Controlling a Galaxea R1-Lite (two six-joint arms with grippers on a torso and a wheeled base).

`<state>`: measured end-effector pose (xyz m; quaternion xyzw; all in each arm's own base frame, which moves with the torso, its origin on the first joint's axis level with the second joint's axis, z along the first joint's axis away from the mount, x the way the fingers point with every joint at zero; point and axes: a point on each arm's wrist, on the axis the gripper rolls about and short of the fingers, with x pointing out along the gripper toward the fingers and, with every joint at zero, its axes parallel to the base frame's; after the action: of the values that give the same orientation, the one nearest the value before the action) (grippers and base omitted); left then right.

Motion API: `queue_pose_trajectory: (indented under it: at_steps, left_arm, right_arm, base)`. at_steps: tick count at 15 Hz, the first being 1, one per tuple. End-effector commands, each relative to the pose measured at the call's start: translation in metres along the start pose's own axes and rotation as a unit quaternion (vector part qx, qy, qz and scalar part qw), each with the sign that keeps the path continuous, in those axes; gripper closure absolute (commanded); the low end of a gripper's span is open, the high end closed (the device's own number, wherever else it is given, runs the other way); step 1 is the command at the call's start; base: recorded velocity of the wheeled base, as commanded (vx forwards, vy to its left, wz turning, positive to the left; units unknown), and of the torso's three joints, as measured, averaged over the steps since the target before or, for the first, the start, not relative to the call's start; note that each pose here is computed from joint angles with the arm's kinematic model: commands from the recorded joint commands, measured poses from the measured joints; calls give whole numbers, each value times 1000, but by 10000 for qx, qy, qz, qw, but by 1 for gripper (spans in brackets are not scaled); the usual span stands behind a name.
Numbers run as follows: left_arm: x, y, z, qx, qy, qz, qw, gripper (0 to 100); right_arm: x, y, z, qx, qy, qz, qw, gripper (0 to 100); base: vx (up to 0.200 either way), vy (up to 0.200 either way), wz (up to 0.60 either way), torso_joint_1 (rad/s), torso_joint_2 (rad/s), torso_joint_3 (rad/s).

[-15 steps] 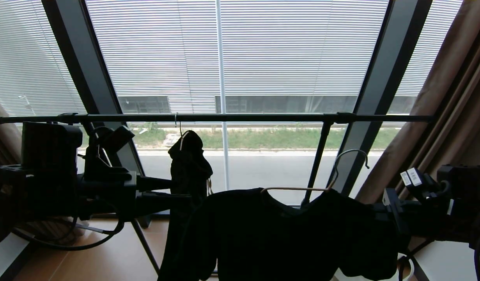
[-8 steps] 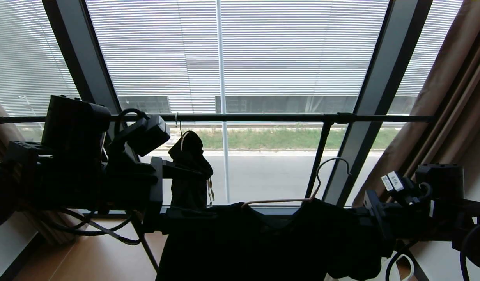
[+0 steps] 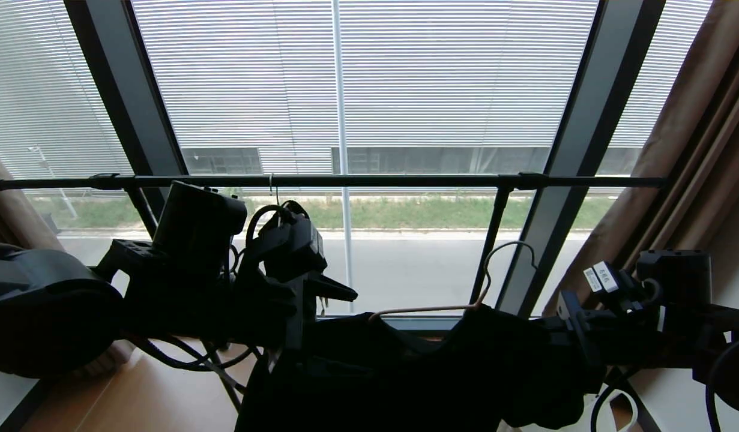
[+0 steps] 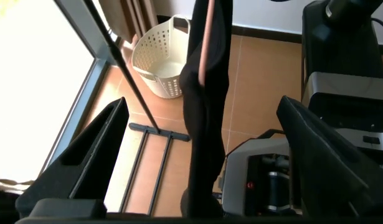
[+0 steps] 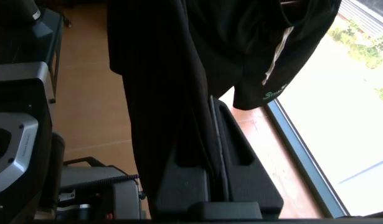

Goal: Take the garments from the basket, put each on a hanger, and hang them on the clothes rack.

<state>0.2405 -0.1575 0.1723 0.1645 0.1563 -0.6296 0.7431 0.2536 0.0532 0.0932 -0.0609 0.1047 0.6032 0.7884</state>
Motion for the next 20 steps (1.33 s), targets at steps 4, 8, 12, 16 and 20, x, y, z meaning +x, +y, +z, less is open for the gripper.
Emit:
queue_pose_trajectory:
  at_steps: [4,8,12,16,20]
  left_arm:
    - [25,8,-15,-141,160,-182,9996,0]
    - [25,7,-16,-151,155,-179,9996,100]
    - [19,4,-17,-160,147,-155,9996,100]
    - [12,0,-16,-133,110,-108,9998,100]
    - [-3,0,-18,-168,69,75,9998,100]
  right_arm:
    - [5,4,1,-34,59,13,10000,100]
    - [5,4,1,-41,56,12,10000,100]
    - [5,4,1,-28,63,15,10000,100]
    - [5,2,4,-87,32,-10,10000,100]
    - [5,3,4,-88,38,-15,10000,0]
  base:
    - [0,0,0,0,0,0]
    - [0,0,0,0,0,0]
    - [0,0,0,0,0,0]
    - [0,0,0,0,0,0]
    - [0,0,0,0,0,0]
